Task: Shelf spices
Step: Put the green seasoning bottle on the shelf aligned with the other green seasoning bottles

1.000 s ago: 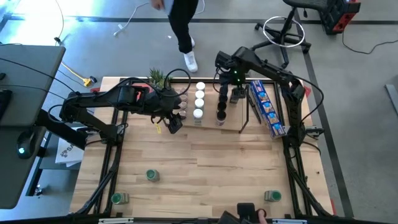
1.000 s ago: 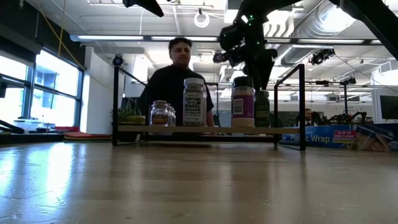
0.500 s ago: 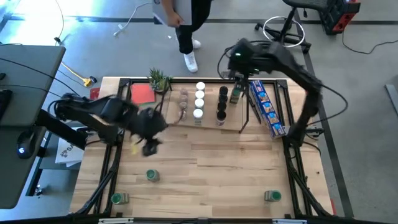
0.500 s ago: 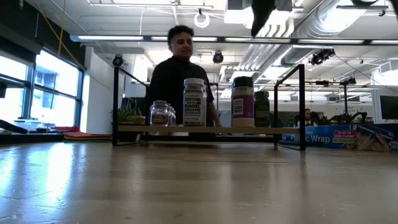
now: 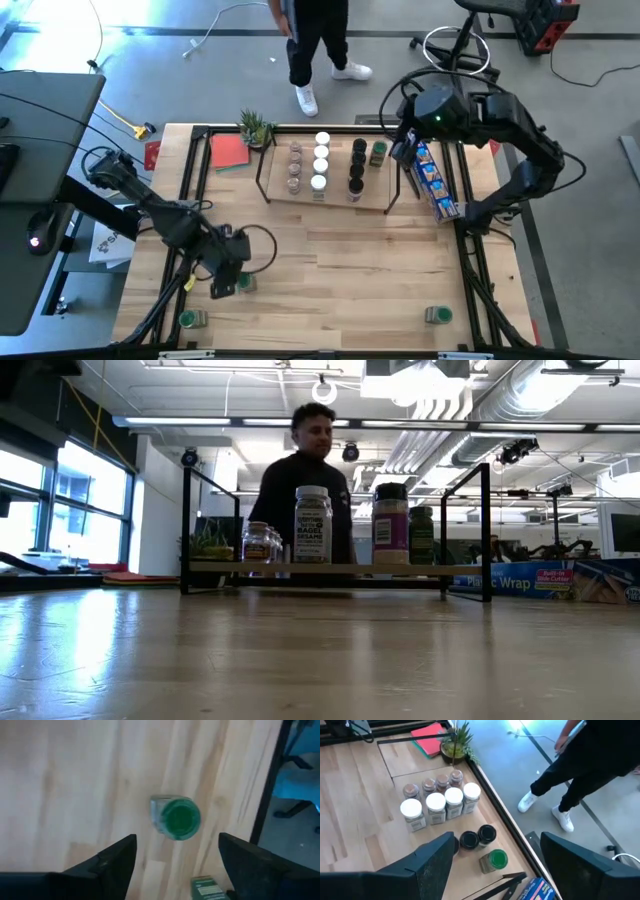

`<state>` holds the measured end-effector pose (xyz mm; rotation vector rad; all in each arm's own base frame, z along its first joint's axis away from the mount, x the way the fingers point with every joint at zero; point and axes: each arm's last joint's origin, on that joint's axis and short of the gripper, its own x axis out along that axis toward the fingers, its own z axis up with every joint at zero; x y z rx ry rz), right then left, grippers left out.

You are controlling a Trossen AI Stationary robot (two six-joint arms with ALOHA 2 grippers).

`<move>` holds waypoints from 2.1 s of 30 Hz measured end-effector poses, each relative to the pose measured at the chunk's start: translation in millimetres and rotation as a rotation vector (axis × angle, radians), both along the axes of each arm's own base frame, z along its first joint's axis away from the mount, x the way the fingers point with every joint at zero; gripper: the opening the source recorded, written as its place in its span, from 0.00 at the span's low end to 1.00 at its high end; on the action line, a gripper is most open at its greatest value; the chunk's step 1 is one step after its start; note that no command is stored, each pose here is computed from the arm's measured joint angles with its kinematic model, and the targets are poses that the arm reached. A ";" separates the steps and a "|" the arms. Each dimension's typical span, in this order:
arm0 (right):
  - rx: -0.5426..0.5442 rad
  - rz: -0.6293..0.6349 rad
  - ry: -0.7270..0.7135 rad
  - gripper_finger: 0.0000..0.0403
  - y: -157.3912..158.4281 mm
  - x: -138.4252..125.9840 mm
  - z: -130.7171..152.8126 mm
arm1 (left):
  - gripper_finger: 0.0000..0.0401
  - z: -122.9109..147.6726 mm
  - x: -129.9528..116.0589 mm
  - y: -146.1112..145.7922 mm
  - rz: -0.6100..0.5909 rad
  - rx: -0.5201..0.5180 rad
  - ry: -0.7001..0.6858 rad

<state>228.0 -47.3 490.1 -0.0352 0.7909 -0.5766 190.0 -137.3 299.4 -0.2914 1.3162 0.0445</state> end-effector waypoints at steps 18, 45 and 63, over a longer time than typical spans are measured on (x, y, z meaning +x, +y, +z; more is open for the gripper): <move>0.028 -0.003 -0.005 0.72 2.6 1.8 -1.7 | 0.78 -72.8 1.6 -19.3 0.066 -0.014 0.037; 0.131 0.015 -0.062 0.72 36.9 -24.2 11.9 | 0.46 -65.7 87.1 42.1 0.015 0.043 -0.082; 0.148 -0.031 -0.187 0.72 39.9 -64.5 27.4 | 0.46 -87.2 273.7 111.3 -0.180 0.070 -0.139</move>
